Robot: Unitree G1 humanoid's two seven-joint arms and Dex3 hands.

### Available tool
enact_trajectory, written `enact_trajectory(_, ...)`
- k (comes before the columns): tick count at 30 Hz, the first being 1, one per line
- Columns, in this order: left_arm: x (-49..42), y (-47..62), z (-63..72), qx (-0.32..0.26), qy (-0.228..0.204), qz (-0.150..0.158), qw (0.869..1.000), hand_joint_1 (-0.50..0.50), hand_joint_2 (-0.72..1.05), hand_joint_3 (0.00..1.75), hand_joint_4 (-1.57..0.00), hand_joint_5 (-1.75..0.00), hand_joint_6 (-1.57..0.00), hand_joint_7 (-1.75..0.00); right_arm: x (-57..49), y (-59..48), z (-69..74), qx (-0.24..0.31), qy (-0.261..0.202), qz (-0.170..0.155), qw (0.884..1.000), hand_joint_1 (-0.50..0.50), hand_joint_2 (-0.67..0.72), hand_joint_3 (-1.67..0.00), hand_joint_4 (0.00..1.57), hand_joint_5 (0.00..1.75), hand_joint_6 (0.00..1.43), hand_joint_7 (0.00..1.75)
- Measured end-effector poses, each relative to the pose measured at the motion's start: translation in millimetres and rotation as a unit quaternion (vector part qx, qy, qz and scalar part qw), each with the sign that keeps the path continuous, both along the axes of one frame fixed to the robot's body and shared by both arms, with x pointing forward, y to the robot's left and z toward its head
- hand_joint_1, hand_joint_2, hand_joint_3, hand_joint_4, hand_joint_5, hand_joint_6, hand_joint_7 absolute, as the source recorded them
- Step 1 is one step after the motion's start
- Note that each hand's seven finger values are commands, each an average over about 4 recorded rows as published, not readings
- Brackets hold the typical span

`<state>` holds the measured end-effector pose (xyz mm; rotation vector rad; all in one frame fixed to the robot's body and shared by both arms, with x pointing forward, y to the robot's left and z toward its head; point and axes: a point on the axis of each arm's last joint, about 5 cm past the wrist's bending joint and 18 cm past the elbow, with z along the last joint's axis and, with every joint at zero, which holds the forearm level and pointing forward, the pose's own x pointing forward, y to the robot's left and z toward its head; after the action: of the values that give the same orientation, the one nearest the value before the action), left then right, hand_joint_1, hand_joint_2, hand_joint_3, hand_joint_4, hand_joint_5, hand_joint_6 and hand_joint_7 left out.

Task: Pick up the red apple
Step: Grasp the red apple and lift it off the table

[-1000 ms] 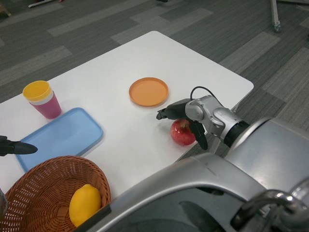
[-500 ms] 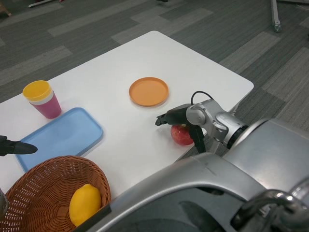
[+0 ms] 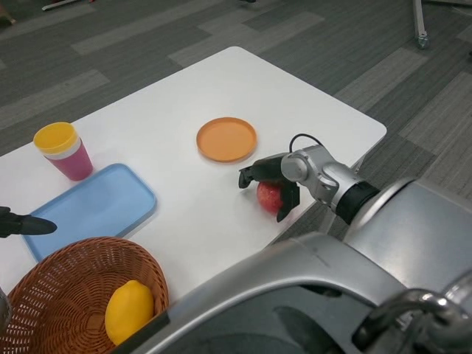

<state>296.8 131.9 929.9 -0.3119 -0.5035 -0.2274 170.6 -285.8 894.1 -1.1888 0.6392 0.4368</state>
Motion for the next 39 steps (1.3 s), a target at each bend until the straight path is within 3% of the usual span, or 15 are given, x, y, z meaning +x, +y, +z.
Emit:
enact_trajectory(9, 0.0, 0.0, -0.1, 0.000, 0.000, 0.000, 1.000, -0.50, -0.55, 0.07, 0.00, 0.00, -0.01, -0.14, -0.9, -6.1, -1.4, 0.000, 0.003, -0.015, 1.000, -0.33, -0.35, -0.95, 0.00, 0.00, 0.00, 0.63)
enact_trajectory(10, 0.0, 0.0, -0.1, 0.000, 0.000, 0.000, 1.000, -0.50, -0.55, 0.04, 0.00, 0.00, 0.00, -0.14, -0.9, -6.6, -1.6, 0.000, 0.003, -0.016, 1.000, -0.33, -0.35, -0.95, 0.00, 0.07, 0.00, 0.63)
enact_trajectory(12, 0.0, 0.0, -0.1, 0.000, 0.000, 0.000, 1.000, -0.50, -0.55, 0.02, 0.00, 0.00, 0.00, -0.14, -1.0, -7.2, -2.0, 0.000, 0.004, -0.018, 1.000, -0.33, -0.38, -0.99, 0.00, 0.41, 0.00, 0.66)
enact_trajectory(14, 0.0, 0.1, -0.1, 0.000, 0.000, 0.000, 1.000, -0.50, -0.55, 0.04, 0.00, 0.00, 0.00, -0.14, -1.0, -7.8, -2.4, 0.001, 0.005, -0.019, 1.000, -0.33, -0.41, -1.07, 0.03, 0.97, 0.00, 0.73)
enact_trajectory(16, 0.0, 0.1, -0.2, 0.000, 0.000, 0.000, 1.000, -0.50, -0.55, 0.04, 0.00, 0.00, 0.00, -0.14, -0.9, -8.7, -2.7, 0.000, 0.006, -0.021, 1.000, -0.31, -0.45, -1.11, 0.06, 1.48, 0.00, 0.96)
enact_trajectory(18, 0.0, 0.0, -0.2, 0.000, 0.001, 0.000, 1.000, -0.50, -0.55, 0.07, 0.00, 0.00, 0.00, -0.14, -0.4, -10.3, -3.4, -0.001, 0.007, -0.025, 1.000, -0.27, -0.49, -1.13, 0.09, 1.72, 0.00, 1.24)
enact_trajectory(20, -0.1, 0.0, -0.3, 0.000, 0.001, 0.000, 1.000, -0.50, -0.55, 0.09, 0.00, 0.00, 0.00, -0.14, 0.1, -11.8, -4.0, -0.001, 0.008, -0.028, 1.000, -0.25, -0.53, -1.17, 0.17, 1.72, 0.00, 1.41)
enact_trajectory(23, 0.0, 0.1, -0.5, 0.000, 0.001, 0.001, 1.000, -0.50, -0.55, 0.09, 0.00, 0.00, 0.00, -0.14, 0.6, -13.1, -4.9, -0.001, 0.011, -0.032, 0.999, -0.23, -0.54, -1.19, 0.57, 1.60, 0.00, 1.66)
enact_trajectory(25, 0.0, 0.4, -1.0, 0.001, 0.003, 0.001, 1.000, -0.50, -0.55, 0.09, 0.00, 0.00, 0.00, -0.14, 0.7, -13.7, -5.2, -0.001, 0.011, -0.033, 0.999, -0.22, -0.54, -1.19, 0.69, 1.55, 0.02, 1.64)
enact_trajectory(33, 0.1, 1.1, -2.3, 0.003, 0.006, 0.004, 1.000, -0.50, -0.55, 0.09, 0.00, 0.00, 0.00, -0.16, 0.0, -16.1, -5.5, 0.004, -0.003, -0.034, 0.999, -0.21, -0.54, -1.17, 0.69, 1.45, 0.22, 1.54)
enact_trajectory(39, 0.0, 1.0, -2.7, 0.004, 0.008, 0.003, 1.000, -0.50, -0.55, 0.09, 0.00, 0.00, 0.00, -0.14, -0.9, -15.4, -2.8, 0.020, -0.036, -0.028, 0.999, -0.21, -0.57, -1.19, 0.69, 1.45, 0.21, 1.55)
